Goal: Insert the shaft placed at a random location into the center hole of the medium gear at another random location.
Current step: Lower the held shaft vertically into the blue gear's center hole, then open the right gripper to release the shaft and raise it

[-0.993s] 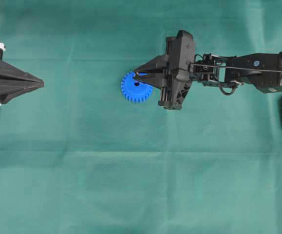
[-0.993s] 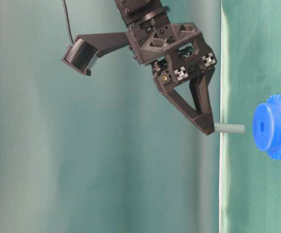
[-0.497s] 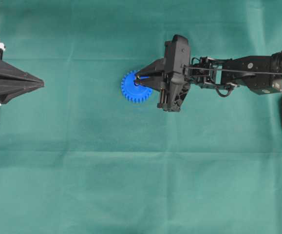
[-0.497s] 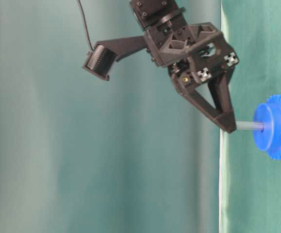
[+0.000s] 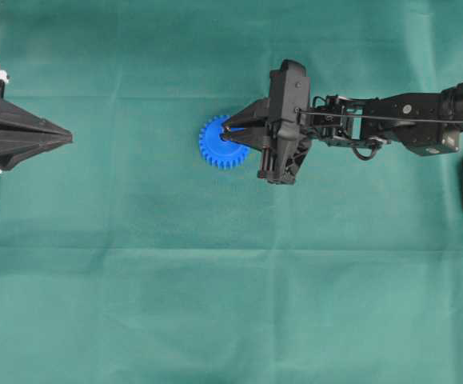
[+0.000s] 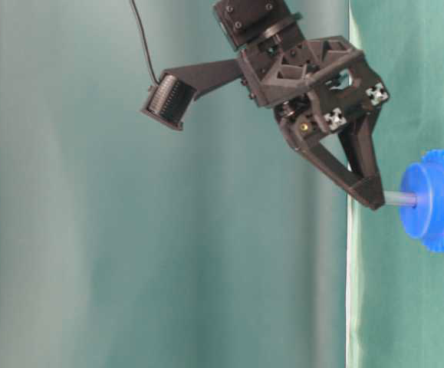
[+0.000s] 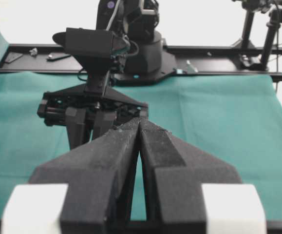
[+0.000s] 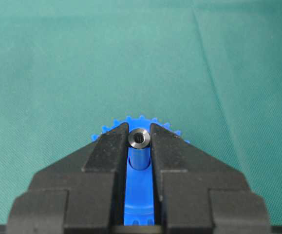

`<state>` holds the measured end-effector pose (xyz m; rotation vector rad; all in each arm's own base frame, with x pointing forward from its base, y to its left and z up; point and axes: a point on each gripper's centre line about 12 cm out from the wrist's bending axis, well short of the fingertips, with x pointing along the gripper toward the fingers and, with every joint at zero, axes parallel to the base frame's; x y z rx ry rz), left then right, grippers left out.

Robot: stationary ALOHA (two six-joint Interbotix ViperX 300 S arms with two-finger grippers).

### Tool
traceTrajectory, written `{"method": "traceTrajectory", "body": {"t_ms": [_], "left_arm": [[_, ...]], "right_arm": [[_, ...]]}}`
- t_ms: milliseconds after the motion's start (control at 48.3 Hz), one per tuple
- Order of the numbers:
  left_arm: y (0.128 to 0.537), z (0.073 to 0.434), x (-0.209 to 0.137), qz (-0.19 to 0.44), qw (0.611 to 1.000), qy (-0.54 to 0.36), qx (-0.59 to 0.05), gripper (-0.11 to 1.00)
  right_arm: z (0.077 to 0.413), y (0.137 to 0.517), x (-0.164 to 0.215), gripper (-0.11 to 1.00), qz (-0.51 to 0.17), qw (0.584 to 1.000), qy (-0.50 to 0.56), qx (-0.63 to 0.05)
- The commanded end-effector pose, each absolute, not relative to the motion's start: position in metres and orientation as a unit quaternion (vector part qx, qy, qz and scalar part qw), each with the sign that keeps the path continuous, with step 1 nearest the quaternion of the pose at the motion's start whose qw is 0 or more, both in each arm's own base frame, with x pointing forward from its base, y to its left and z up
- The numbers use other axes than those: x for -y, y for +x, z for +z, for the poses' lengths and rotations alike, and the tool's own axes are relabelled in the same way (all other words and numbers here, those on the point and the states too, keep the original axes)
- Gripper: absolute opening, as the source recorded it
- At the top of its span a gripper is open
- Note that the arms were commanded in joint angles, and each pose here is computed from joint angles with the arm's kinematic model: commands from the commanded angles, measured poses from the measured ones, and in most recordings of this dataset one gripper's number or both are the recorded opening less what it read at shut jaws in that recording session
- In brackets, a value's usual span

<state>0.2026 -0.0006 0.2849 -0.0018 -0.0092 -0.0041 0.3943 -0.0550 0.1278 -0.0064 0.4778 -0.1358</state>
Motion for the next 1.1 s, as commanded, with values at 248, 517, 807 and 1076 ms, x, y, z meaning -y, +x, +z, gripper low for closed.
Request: {"method": "traceTrajectory", "body": {"t_ms": [248,517,807,1076], "left_arm": [[0.205,0.292,0.0,-0.001,1.0,-0.002,0.011,0.0],[0.205,0.292,0.001,-0.002,1.0,0.0,0.009,0.0],[0.205,0.292,0.0,-0.001,1.0,-0.001,0.01,0.0],[0.205,0.291,0.0,-0.001,1.0,0.0,0.008,0.0]], "right_arm": [[0.132,0.405,0.056,0.14,-0.068,0.972,-0.003,-0.224],[0.123,0.408,0.056,0.14,-0.068,0.97,-0.002,-0.233],[0.121,0.407,0.056,0.14,-0.067,0.969,-0.002,-0.238],[0.122,0.408,0.056,0.15,-0.067,0.969,-0.002,-0.237]]}}
